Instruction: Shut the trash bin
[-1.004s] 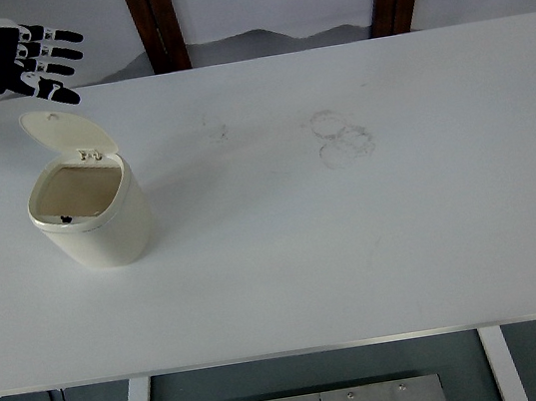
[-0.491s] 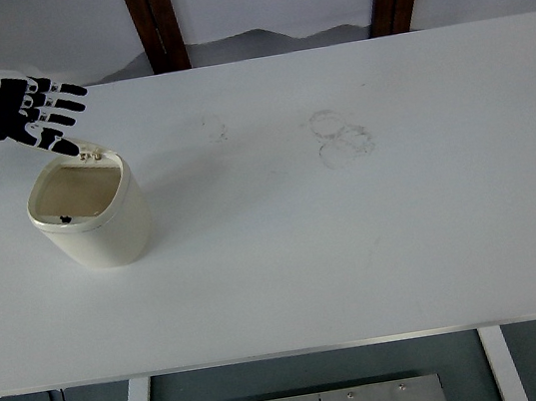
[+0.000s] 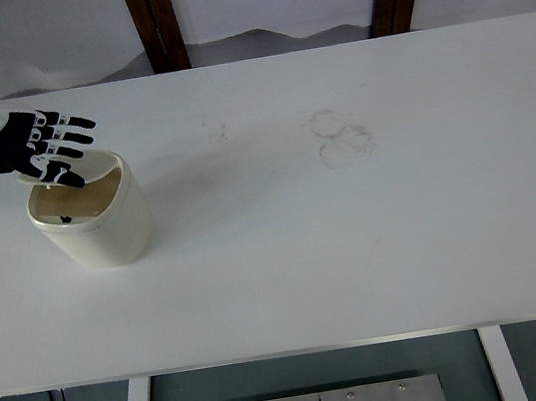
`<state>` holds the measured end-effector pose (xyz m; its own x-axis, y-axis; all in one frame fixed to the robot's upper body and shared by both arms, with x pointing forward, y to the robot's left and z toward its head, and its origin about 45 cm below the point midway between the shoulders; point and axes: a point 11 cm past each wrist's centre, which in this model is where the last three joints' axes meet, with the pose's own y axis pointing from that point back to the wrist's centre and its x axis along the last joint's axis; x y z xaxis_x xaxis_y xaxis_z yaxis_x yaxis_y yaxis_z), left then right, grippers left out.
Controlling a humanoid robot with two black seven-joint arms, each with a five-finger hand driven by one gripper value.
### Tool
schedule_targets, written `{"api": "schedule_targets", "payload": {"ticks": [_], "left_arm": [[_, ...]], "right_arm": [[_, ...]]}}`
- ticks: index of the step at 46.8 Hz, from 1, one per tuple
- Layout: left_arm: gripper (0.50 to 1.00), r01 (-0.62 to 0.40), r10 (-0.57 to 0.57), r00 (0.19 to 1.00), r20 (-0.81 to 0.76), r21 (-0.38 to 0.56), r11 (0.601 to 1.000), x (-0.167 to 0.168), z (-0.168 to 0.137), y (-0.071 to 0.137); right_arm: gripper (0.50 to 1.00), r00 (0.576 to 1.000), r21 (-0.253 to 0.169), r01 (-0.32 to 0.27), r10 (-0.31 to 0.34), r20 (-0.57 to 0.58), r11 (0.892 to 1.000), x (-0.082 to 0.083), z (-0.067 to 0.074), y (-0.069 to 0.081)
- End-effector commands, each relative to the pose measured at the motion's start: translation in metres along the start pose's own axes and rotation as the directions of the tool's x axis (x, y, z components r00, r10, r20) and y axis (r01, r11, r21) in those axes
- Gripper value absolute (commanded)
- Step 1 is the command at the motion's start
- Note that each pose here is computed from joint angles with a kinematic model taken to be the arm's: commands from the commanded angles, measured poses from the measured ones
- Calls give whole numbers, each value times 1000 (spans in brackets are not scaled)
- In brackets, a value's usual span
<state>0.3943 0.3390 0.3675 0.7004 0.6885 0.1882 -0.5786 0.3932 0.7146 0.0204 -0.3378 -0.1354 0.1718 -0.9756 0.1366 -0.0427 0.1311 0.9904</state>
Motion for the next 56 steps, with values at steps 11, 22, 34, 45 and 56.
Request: {"api": "schedule_targets", "payload": {"ticks": [11, 22, 34, 45, 56], "left_arm": [[1000, 4, -4, 1000, -24, 11, 1000, -2, -13, 4], [1000, 7, -6, 999, -48, 20, 1000, -2, -24, 7], [1000, 10, -9, 998, -60, 26, 1000, -3, -30, 6], [1000, 15, -13, 998, -69, 31, 999, -4, -35, 4], [1000, 14, -11, 998, -69, 31, 999, -3, -35, 4]], "right_arm": [[995, 1000, 1, 0, 0, 0, 1000, 0, -1, 0], [995, 1000, 2, 1, -1, -1, 1000, 0, -1, 0], [995, 1000, 2, 1, -1, 1, 1000, 0, -1, 0], [995, 1000, 2, 0, 0, 1, 1000, 0, -1, 0], [995, 1000, 2, 0, 0, 1, 1000, 0, -1, 0]]}}
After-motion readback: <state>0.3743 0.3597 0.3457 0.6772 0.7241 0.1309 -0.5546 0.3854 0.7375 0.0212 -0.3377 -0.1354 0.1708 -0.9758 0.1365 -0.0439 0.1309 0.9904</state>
